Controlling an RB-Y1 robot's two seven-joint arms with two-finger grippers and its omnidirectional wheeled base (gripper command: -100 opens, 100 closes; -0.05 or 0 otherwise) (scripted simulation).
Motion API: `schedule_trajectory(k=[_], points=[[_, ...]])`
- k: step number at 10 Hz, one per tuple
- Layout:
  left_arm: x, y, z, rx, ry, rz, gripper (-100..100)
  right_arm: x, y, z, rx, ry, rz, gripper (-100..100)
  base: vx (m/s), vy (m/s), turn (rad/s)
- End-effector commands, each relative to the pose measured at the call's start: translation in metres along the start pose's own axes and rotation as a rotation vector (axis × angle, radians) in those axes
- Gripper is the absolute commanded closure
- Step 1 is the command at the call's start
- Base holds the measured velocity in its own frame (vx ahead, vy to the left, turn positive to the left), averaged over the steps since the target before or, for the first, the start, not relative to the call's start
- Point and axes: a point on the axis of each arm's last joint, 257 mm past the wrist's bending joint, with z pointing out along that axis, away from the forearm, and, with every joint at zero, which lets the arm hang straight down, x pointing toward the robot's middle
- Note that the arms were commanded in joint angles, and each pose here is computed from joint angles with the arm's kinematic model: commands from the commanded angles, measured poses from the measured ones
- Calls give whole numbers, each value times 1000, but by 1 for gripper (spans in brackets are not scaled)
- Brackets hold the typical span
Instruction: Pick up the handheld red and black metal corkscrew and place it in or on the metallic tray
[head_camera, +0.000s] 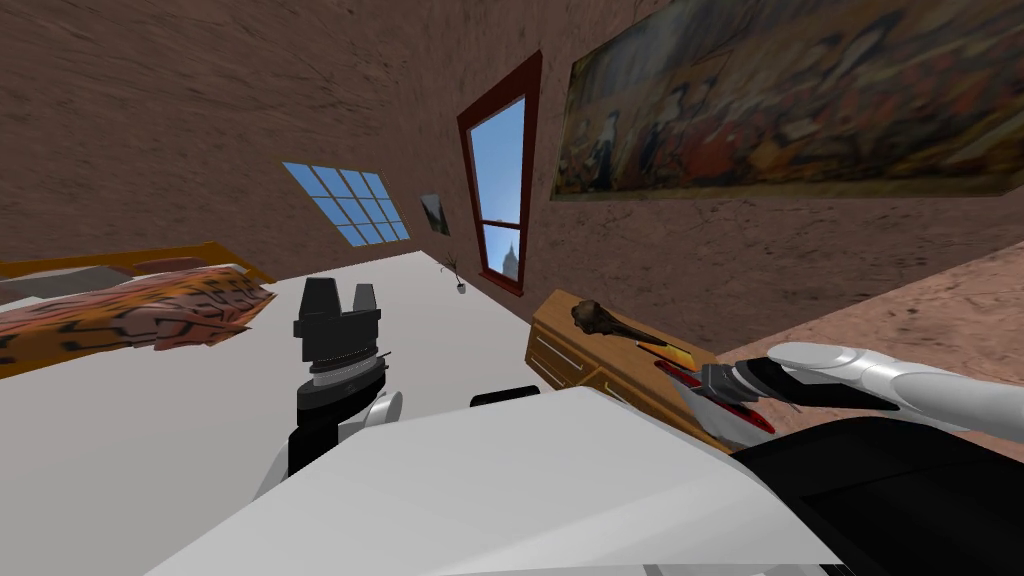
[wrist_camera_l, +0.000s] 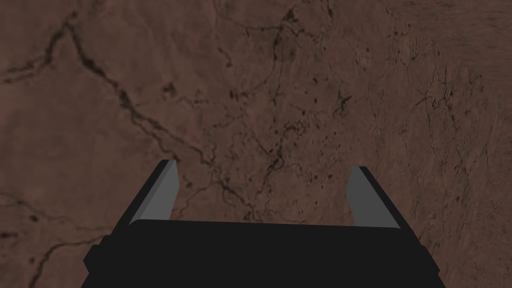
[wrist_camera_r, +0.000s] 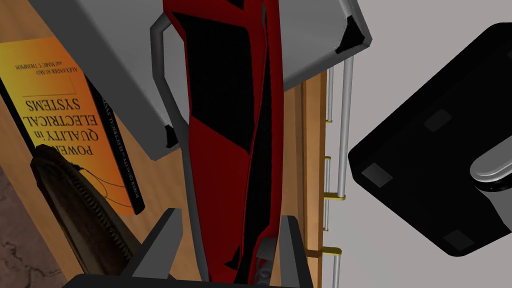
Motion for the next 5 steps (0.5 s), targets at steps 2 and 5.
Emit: schedule_trajectory(k=[2, 5], points=[[0, 0, 0, 0, 0, 0, 0, -3, 2, -8, -27, -1, 8, 100, -128, -139, 28], [0, 0, 0, 0, 0, 0, 0, 6, 20, -13, -90, 31, -7, 100, -47, -179, -20]])
